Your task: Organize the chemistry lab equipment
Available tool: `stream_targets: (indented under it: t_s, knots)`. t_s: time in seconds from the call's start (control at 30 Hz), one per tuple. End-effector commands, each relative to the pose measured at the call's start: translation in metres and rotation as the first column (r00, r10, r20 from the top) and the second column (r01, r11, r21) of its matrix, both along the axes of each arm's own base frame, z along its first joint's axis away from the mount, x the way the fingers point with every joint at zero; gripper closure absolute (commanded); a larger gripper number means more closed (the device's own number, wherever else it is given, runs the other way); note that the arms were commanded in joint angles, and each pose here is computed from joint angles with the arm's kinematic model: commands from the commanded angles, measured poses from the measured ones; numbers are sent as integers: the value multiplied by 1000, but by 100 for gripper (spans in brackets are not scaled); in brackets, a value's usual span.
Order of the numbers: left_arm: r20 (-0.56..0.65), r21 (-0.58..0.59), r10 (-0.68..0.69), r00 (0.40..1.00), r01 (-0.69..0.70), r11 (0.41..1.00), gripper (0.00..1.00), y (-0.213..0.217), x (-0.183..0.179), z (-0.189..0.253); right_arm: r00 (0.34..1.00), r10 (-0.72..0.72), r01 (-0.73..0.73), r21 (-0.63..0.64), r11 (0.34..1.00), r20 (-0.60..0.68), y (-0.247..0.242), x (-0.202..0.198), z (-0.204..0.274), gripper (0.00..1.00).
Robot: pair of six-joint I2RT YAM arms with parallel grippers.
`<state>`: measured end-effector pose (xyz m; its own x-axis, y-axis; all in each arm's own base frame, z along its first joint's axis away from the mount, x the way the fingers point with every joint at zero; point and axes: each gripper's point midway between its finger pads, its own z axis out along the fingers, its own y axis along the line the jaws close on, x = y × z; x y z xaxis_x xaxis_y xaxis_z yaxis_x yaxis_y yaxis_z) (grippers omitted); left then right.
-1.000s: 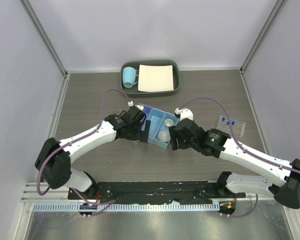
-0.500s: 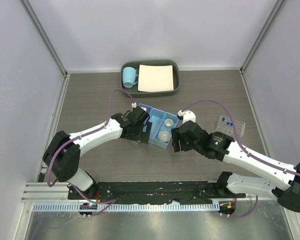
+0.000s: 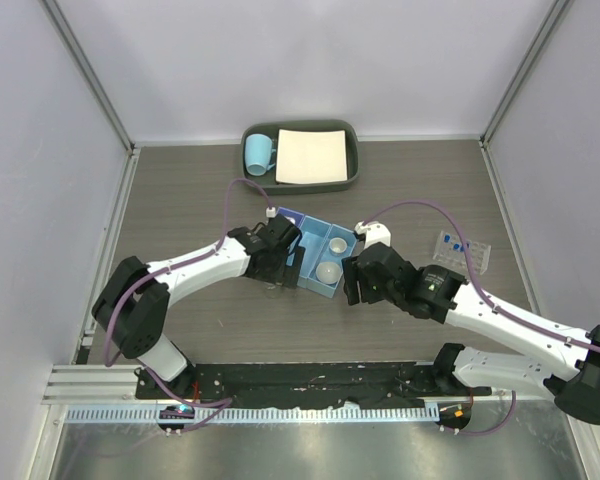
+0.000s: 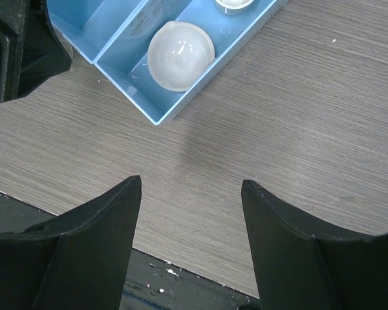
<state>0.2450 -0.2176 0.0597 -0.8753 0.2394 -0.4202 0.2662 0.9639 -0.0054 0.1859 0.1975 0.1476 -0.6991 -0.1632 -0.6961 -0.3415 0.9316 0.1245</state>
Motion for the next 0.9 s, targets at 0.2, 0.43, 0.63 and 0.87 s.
stream_targets:
  t_s: [0.2,0.43,0.63,0.87]
  knots:
    - [26,-14,-1,1000,1,1000,10,-1,3,-1,1000,10,-11,39,999,26,8,3,6,32]
    - [20,-16,16,1000,-16,1000,19,3,1,-3,1000,14,-15,40,999,20,9,3,4,32]
    - [19,-15,21,1000,-20,1000,29,5,1,-5,1000,15,-16,43,999,15,10,2,3,32]
    - [19,-13,24,1000,-24,1000,45,6,3,-6,1000,14,-15,42,999,16,9,1,2,33]
